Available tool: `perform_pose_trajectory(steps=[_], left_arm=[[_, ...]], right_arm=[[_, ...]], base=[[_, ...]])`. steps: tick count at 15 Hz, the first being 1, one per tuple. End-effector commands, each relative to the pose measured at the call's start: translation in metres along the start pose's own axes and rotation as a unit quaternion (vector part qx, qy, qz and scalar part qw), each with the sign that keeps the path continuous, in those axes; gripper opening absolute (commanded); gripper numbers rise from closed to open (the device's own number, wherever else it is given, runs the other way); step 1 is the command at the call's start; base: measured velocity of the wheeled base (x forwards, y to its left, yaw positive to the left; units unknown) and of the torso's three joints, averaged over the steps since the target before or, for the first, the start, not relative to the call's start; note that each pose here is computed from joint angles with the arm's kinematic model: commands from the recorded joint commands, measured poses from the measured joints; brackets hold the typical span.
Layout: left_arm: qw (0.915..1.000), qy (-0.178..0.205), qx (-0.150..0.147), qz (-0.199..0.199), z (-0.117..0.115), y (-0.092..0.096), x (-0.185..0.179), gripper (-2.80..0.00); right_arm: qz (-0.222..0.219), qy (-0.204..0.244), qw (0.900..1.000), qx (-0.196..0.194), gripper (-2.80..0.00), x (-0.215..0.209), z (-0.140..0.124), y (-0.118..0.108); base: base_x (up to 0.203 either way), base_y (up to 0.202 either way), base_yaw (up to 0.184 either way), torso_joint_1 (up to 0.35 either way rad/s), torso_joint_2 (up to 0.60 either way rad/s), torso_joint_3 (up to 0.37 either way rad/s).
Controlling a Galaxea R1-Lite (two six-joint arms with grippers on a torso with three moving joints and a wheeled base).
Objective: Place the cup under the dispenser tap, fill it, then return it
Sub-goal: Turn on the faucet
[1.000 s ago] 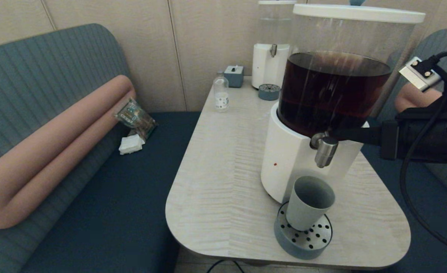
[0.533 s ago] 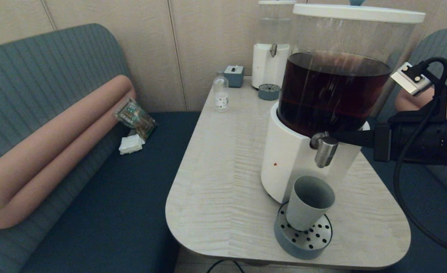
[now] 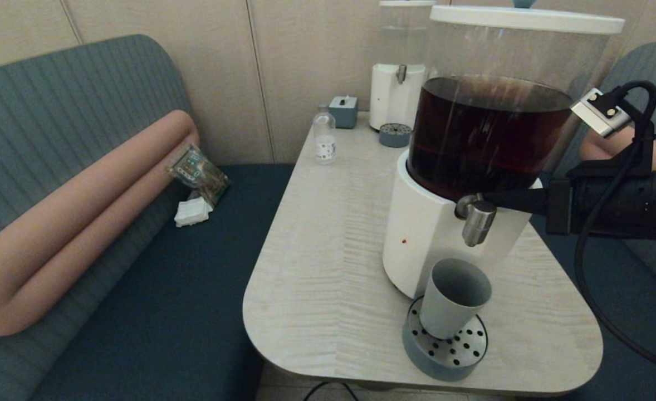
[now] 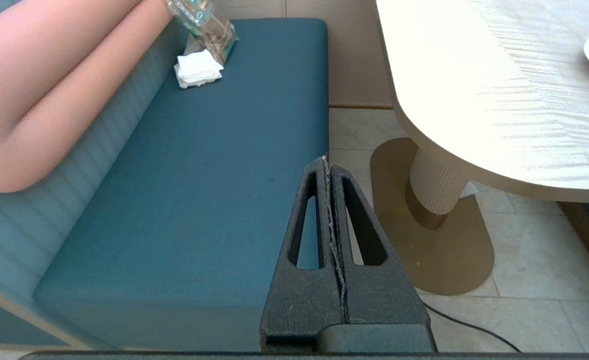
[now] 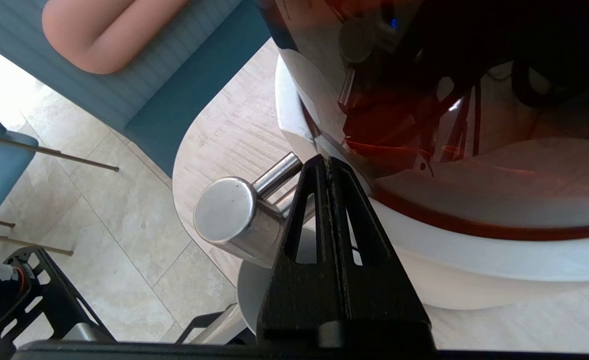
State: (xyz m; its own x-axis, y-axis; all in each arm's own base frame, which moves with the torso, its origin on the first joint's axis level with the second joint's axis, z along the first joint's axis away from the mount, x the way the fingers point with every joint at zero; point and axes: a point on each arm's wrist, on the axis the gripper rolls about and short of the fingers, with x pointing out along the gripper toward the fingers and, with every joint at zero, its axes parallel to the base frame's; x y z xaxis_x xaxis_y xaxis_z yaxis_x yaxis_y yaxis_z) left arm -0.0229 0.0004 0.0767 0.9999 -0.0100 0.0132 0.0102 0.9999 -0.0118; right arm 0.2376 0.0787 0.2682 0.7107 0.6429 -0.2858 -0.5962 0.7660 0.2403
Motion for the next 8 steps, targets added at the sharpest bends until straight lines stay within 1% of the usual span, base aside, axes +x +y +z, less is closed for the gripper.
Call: perform_pose_trajectory(steps=[1, 5, 7, 8], left_arm=[[1.0000, 0.000, 0.000, 0.000, -0.0004, 0.0000, 0.0001, -2.80], [1.0000, 0.000, 0.000, 0.000, -0.0001, 0.0000, 0.0000, -2.80], [1.0000, 0.000, 0.000, 0.000, -0.0001, 0.0000, 0.0000, -2.80], [1.0000, 0.000, 0.000, 0.000, 0.0000, 0.0000, 0.0000, -2.80]], right_arm=[[0.008, 0.003, 1.000, -0.001, -2.80, 0.0027, -0.0004, 0.0026], [0.017, 0.010, 1.000, -0.003, -2.80, 0.0082, -0.0030, 0.0065], [0.018, 0.007, 1.000, -0.005, -2.80, 0.0100, -0.0021, 0.0064], [0.019, -0.002, 1.000, -0.009, -2.80, 0.0110, -0.0003, 0.0062]], base=[[0.000, 0.000, 0.000, 0.000, 0.00, 0.000], [0.000, 0.000, 0.000, 0.000, 0.00, 0.000], [0.000, 0.000, 0.000, 0.000, 0.00, 0.000], [0.000, 0.000, 0.000, 0.000, 0.00, 0.000]])
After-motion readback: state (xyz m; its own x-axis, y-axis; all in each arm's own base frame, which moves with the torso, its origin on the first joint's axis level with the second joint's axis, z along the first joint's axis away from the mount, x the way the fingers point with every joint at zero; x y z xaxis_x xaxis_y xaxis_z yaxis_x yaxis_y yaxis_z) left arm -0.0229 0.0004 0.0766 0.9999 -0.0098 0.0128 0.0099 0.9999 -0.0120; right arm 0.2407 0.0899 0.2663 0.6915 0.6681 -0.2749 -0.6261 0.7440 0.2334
